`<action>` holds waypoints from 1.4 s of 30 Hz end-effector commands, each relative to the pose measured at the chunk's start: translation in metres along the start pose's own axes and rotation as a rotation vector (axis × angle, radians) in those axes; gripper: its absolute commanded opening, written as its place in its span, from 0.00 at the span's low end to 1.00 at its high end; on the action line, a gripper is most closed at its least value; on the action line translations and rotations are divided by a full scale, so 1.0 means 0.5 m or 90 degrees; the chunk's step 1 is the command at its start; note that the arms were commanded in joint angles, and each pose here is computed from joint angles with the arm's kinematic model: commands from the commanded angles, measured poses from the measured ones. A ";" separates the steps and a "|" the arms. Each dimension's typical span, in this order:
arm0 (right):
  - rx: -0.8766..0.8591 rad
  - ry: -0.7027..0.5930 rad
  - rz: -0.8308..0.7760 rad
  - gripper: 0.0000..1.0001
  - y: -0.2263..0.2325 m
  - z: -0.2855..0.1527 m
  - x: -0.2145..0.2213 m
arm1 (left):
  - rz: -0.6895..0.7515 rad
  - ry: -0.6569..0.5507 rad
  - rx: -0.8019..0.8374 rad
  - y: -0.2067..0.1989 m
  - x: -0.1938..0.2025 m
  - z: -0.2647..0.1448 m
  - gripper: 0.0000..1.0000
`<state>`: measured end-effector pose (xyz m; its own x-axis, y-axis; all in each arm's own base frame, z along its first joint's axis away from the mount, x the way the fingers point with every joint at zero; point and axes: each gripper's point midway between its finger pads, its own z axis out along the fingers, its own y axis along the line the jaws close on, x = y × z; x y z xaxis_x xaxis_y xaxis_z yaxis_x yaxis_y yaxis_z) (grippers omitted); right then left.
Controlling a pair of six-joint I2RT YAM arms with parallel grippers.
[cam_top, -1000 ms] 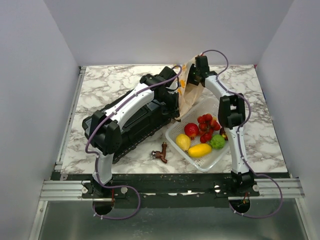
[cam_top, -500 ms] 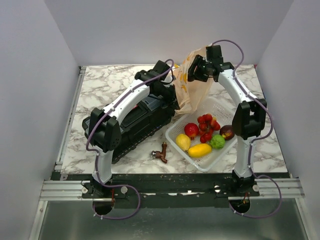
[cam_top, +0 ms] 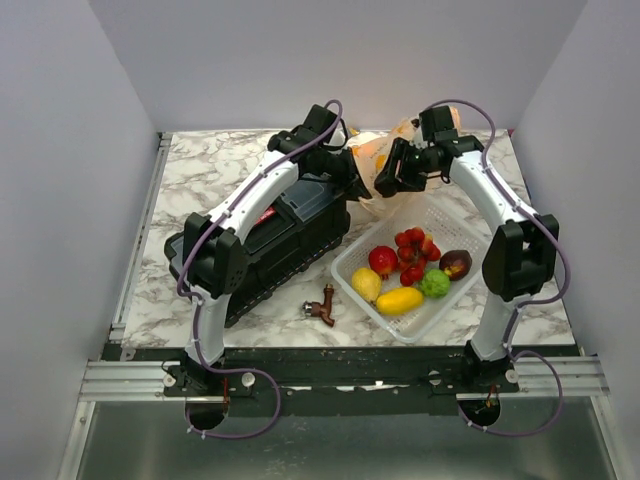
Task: Take the fake fruits out of the plastic bag
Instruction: Take out the fake fruit from the plastic bag, then place the fake fruit in the bin.
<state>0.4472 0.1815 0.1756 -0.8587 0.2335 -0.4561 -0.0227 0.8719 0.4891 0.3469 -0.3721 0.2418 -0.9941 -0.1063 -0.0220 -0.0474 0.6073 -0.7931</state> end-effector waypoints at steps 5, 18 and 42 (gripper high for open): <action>0.035 -0.078 -0.075 0.26 0.012 -0.150 -0.024 | -0.017 -0.019 -0.023 0.033 -0.003 -0.009 0.00; 0.131 -0.116 -0.064 0.26 -0.057 -0.289 0.084 | 0.079 -0.054 -0.090 0.054 0.018 -0.069 0.00; 0.143 0.112 -0.008 0.47 -0.163 -0.235 0.365 | 0.127 -0.081 -0.168 0.110 0.077 -0.111 0.00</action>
<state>0.2407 0.1011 0.1442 -0.9236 0.1769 -0.3403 0.0780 0.9554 0.2849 0.3072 -0.3152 0.2216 -0.9803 -0.0614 -0.1880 0.0711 0.7776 -0.6247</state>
